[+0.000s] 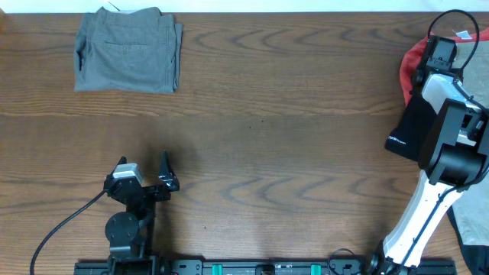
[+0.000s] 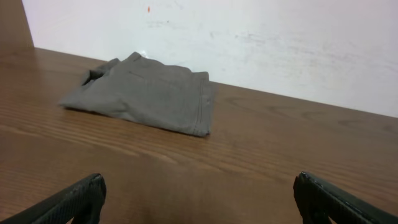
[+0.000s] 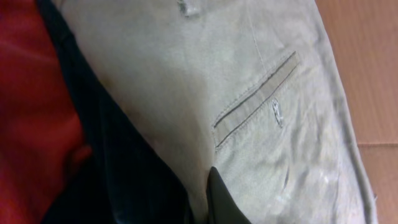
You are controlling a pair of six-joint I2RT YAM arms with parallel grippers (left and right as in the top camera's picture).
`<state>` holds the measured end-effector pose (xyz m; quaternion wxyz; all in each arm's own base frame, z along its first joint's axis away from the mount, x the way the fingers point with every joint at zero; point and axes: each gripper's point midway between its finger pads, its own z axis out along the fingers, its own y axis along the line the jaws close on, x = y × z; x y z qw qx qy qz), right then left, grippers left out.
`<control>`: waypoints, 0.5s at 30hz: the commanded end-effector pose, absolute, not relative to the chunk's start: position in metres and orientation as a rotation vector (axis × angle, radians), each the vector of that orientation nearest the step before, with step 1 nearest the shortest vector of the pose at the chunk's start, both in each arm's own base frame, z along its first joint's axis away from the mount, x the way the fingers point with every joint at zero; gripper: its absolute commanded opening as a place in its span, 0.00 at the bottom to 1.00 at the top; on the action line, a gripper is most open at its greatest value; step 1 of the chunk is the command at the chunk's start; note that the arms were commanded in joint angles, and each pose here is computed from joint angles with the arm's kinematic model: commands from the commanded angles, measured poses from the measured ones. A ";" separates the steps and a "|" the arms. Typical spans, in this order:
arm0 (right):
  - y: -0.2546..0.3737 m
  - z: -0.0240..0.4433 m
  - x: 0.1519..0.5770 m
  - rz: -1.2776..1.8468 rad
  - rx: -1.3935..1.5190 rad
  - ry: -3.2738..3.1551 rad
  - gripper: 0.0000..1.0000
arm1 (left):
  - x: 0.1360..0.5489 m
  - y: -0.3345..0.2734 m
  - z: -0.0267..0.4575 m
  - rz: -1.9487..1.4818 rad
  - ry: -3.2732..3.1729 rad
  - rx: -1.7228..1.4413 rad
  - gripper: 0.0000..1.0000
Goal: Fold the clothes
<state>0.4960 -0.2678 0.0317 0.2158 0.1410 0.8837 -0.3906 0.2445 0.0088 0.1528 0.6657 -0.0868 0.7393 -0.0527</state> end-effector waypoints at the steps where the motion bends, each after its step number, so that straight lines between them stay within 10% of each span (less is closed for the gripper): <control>1: -0.280 0.028 0.485 -1.123 0.517 2.427 0.01 | 0.244 0.011 0.137 -0.094 1.712 -0.199 0.98; 15: -0.278 0.130 0.482 -0.991 0.796 2.157 0.01 | 0.244 0.011 0.137 -0.094 1.712 -0.199 0.98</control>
